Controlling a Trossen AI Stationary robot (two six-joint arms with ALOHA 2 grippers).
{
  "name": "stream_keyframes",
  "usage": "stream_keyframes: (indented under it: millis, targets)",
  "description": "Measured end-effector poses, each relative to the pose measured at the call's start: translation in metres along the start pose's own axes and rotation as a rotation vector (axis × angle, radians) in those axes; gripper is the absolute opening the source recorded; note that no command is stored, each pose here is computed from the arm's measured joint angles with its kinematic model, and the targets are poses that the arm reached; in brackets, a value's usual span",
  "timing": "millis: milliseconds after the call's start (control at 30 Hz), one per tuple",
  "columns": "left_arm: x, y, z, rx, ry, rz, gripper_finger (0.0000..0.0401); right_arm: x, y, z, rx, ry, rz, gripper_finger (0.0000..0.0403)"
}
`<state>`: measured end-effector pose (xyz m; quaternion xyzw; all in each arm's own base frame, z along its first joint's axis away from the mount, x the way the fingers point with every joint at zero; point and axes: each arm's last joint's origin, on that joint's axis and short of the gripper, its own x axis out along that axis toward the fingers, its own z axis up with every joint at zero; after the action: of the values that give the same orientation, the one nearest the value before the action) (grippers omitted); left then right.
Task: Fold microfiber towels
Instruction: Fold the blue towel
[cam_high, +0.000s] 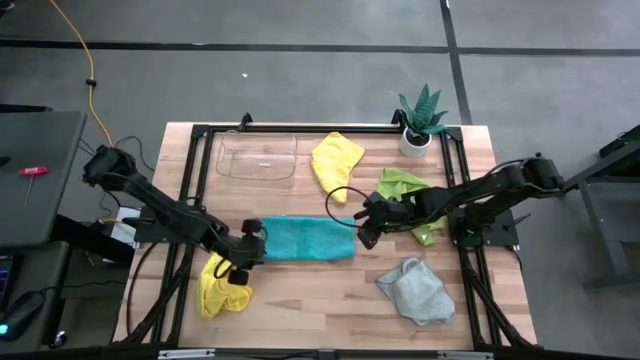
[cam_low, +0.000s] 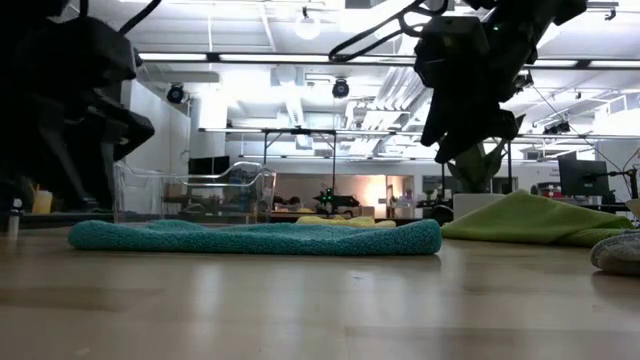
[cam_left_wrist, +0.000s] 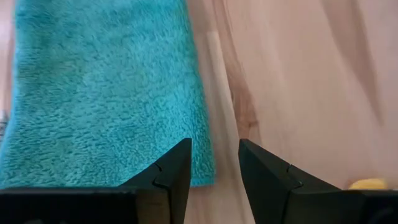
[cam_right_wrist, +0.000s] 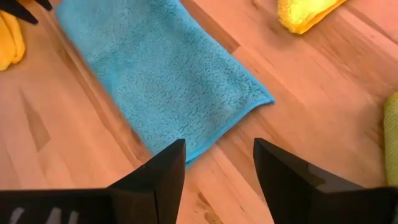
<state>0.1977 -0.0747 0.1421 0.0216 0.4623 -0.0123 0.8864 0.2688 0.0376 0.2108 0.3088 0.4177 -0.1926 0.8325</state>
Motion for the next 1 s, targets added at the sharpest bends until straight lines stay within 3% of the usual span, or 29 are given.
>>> stream_keyframes:
  millis: [267, 400, 500, 633, 767, 1000]
  targets:
    - [0.018, -0.006, -0.005, 0.035, 0.1, 0.061, 0.0125, 0.0, 0.001, 0.002, 0.001, -0.03, -0.006, 0.0181]
    - [0.025, -0.006, -0.007, 0.042, 0.13, 0.072, 0.0122, 0.0, 0.006, 0.004, -0.052, -0.048, 0.064, 0.0181]
    - [0.027, -0.007, -0.008, 0.045, 0.14, 0.076, 0.0107, -0.002, 0.015, 0.009, -0.157, -0.067, 0.183, 0.0181]
    - [0.027, -0.007, -0.008, 0.044, 0.138, 0.066, 0.006, -0.004, 0.025, 0.008, -0.395, -0.1, 0.29, 0.0181]
    - [0.025, -0.007, -0.007, 0.034, 0.129, 0.058, 0.0009, 0.001, 0.031, -0.002, -0.583, -0.066, 0.315, 0.0181]
    - [0.024, -0.007, -0.008, -0.014, 0.129, 0.058, 0.0008, 0.037, 0.04, -0.023, -0.807, 0.031, 0.266, 0.0181]
